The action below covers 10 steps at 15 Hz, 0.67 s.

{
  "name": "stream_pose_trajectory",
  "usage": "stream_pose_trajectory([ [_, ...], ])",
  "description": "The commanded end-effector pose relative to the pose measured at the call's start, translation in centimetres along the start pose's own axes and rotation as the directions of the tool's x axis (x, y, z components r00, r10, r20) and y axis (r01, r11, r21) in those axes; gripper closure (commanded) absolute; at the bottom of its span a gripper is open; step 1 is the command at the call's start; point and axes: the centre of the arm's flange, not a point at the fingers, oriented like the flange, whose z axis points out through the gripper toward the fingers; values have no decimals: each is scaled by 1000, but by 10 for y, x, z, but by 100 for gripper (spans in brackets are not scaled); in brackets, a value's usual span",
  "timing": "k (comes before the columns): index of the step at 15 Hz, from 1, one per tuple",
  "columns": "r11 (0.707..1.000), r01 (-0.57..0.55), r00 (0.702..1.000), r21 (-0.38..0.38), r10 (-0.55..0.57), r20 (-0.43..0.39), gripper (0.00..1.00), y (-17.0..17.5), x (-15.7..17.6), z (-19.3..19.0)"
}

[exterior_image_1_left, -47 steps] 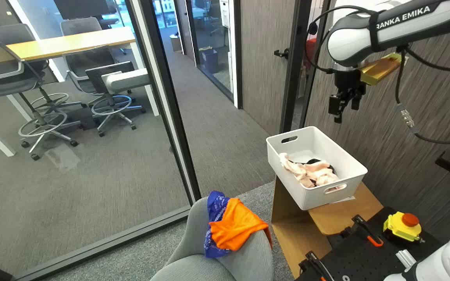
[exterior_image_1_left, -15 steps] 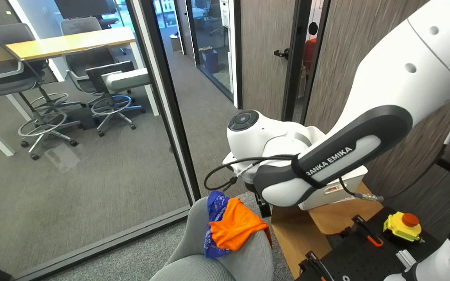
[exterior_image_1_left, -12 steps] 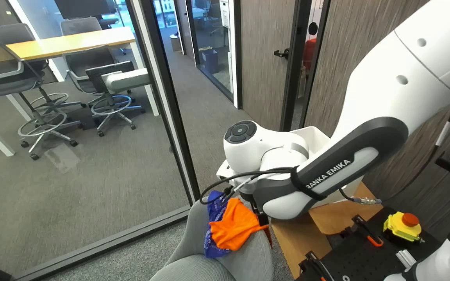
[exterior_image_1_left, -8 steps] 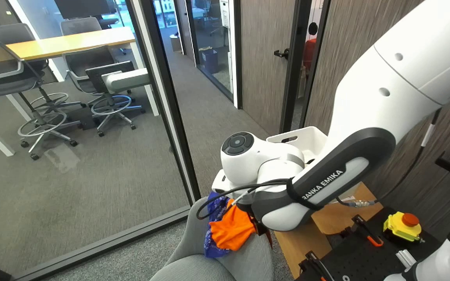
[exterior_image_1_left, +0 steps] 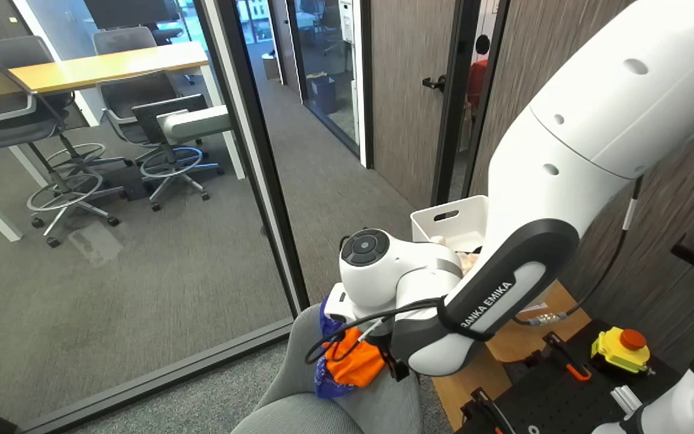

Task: Remove the clothes from the backrest of the grey chair and put them inside the white storage bin

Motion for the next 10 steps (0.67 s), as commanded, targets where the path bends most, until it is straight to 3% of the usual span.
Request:
stream_pose_trajectory([
  [1,998,-20,1000,-65,19,-12,0,5,11,16],
  [10,982,-48,998,-185,55,32,0,9,15,45],
])
